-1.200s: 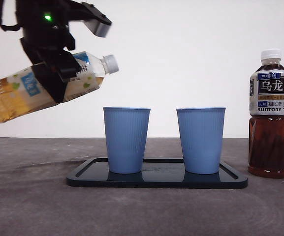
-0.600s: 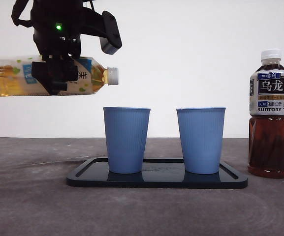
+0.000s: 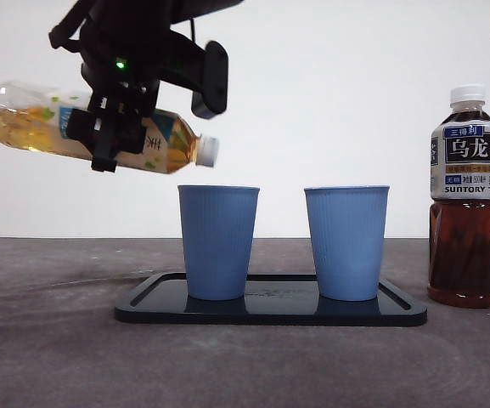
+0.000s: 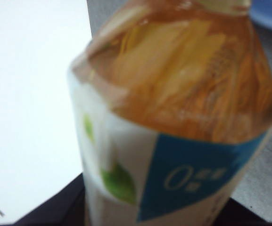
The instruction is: Pour the drink into the cup
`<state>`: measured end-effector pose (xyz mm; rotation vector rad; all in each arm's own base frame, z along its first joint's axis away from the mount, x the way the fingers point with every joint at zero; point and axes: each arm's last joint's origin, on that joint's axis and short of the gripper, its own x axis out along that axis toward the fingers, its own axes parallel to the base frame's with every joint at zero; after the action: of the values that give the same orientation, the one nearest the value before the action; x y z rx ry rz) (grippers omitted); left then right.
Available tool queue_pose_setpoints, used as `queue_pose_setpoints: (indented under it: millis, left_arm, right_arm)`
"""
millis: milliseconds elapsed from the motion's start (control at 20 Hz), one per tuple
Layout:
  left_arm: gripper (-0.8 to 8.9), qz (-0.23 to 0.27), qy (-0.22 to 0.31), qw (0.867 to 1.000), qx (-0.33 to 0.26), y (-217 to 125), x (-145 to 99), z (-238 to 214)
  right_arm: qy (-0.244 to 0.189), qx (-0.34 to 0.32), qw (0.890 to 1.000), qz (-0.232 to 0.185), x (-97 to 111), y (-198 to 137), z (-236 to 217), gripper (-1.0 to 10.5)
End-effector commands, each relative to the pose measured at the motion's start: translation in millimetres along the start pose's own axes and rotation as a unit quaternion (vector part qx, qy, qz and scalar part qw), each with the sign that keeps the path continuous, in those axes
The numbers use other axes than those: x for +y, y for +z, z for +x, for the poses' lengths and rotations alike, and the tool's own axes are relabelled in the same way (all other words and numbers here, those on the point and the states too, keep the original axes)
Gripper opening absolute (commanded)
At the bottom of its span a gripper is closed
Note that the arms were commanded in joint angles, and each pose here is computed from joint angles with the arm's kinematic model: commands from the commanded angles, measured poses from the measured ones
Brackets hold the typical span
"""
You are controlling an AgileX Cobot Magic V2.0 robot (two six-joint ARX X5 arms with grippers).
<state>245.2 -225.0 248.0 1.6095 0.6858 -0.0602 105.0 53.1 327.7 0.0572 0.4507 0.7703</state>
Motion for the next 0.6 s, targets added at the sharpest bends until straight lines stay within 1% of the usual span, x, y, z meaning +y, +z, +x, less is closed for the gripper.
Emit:
queue_pose_setpoints:
  millis: [50, 150, 350, 450, 500, 600]
  left_arm:
    - [0.86, 0.005, 0.021, 1.000, 0.000, 6.6, 8.3, -5.5]
    - [0.86, 0.005, 0.028, 1.000, 0.008, 6.2, 8.7, -5.6]
    - [0.87, 0.008, 0.029, 1.000, 0.009, 6.2, 8.8, -5.6]
    - [0.88, 0.000, 0.031, 0.999, 0.011, 6.0, 9.0, -5.7]
    - [0.88, -0.013, 0.036, 0.999, 0.016, 5.6, 9.3, -5.8]
    - [0.88, -0.067, 0.040, 0.997, 0.022, 1.4, 11.9, -6.1]
  right_arm:
    - [0.012, -0.010, 1.000, -0.012, 2.2, 5.1, -1.8, 4.4]
    - [0.026, -0.009, 1.000, -0.011, 3.0, 5.1, -1.8, 4.4]
    - [0.027, -0.009, 1.000, -0.011, 3.0, 5.1, -1.8, 4.4]
    - [0.027, -0.009, 1.000, -0.011, 3.0, 5.1, -1.8, 4.4]
    - [0.027, -0.009, 1.000, -0.011, 3.1, 5.1, -1.9, 4.4]
    - [0.026, -0.009, 1.000, -0.011, 3.0, 5.1, -1.8, 4.4]
